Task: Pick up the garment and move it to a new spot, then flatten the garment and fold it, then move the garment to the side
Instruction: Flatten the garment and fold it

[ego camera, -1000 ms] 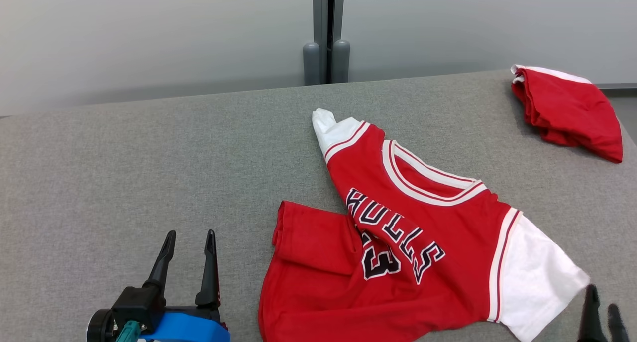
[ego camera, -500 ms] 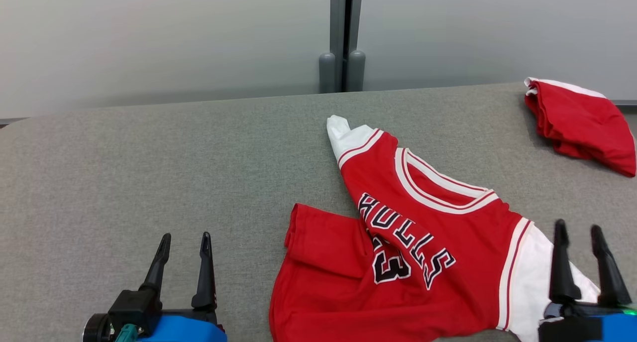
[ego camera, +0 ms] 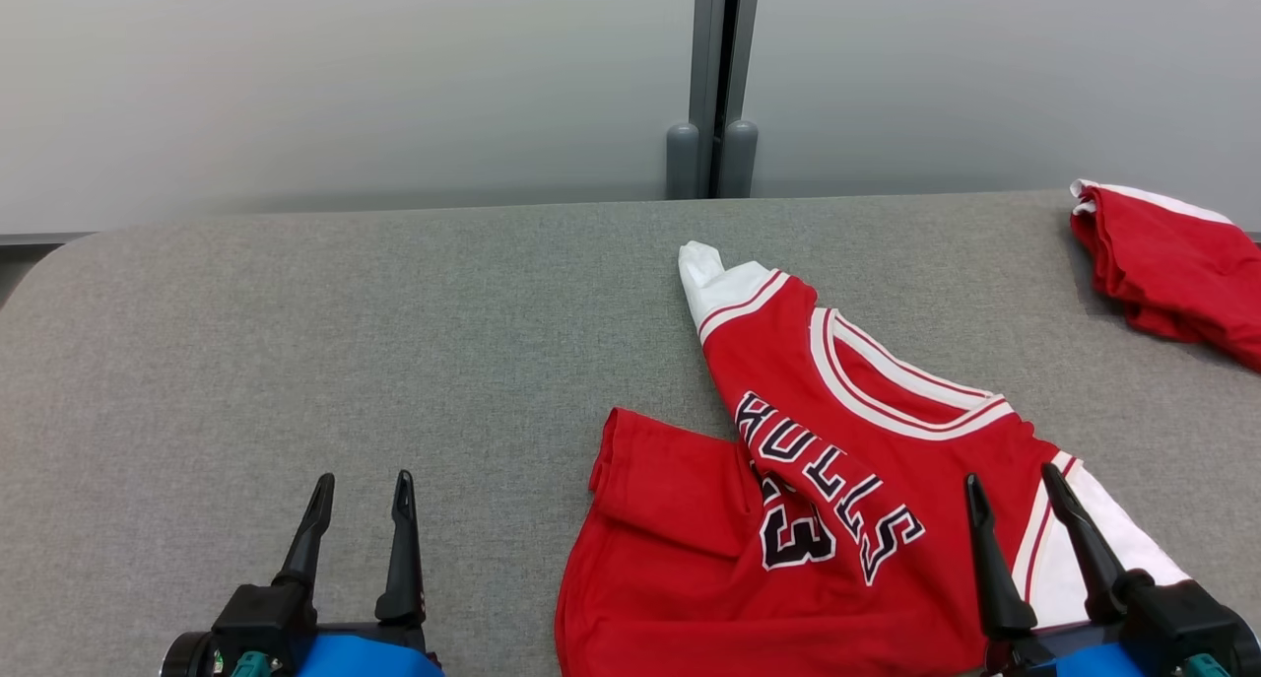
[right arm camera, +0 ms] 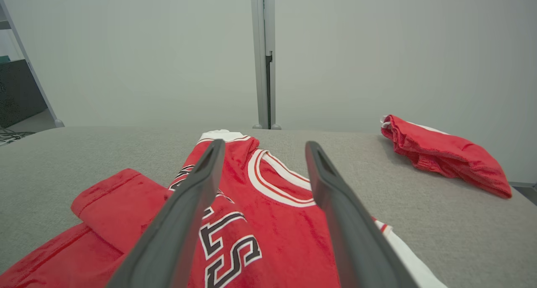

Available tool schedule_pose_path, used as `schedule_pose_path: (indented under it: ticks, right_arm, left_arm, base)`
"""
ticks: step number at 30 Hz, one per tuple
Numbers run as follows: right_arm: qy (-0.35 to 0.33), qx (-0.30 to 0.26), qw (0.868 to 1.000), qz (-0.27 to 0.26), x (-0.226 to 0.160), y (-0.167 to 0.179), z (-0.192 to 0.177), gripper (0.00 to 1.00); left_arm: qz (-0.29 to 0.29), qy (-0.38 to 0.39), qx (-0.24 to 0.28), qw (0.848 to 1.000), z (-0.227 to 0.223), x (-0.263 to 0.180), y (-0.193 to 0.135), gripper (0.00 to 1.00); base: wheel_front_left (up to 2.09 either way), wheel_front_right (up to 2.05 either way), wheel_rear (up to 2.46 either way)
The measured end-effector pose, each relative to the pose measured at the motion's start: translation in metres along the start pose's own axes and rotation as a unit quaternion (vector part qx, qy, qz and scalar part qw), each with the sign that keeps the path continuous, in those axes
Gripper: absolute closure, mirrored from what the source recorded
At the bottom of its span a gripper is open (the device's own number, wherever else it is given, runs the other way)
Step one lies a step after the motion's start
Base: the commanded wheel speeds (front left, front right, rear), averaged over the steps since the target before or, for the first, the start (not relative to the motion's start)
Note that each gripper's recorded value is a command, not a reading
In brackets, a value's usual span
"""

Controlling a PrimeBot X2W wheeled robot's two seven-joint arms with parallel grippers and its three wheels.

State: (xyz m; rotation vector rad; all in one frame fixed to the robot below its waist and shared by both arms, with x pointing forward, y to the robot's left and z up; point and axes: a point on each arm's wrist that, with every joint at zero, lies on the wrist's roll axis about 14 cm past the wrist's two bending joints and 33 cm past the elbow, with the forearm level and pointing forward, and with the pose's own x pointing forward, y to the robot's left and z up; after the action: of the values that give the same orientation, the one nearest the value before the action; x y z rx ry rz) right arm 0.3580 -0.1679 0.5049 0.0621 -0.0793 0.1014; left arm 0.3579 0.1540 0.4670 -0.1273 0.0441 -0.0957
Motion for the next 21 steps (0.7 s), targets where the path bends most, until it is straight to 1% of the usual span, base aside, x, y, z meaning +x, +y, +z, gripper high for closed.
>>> schedule_pose_path:
  ticks: [5,8,11,17,21]
  right_arm:
    - [0.021,0.002,1.0,-0.004,-0.004,-0.002,-0.013,0.0]
    - [0.026,0.004,1.0,-0.006,-0.004,-0.003,-0.017,0.0]
    - [0.026,0.003,1.0,-0.01,-0.001,-0.005,-0.017,0.0]
    - [0.025,0.0,0.999,-0.02,0.003,-0.013,-0.016,0.0]
    - [0.03,-0.003,0.999,-0.03,0.002,-0.019,-0.019,0.0]
  left_arm:
    - [-0.001,0.003,0.003,1.0,-0.002,0.0,0.0,0.0]
    - [-0.018,-0.001,0.011,1.0,0.001,0.008,-0.008,0.0]
    - [-0.044,-0.016,0.019,0.999,0.012,0.025,-0.022,0.0]
    - [-0.105,-0.022,0.031,0.994,0.019,0.06,-0.056,0.0]
    - [-0.147,-0.007,0.045,0.988,0.012,0.082,-0.08,0.0]
  base:
    - [0.0,0.0,0.0]
    - [0.0,0.0,0.0]
    - [0.0,0.0,0.0]
    - [0.0,0.0,0.0]
    - [0.0,0.0,0.0]
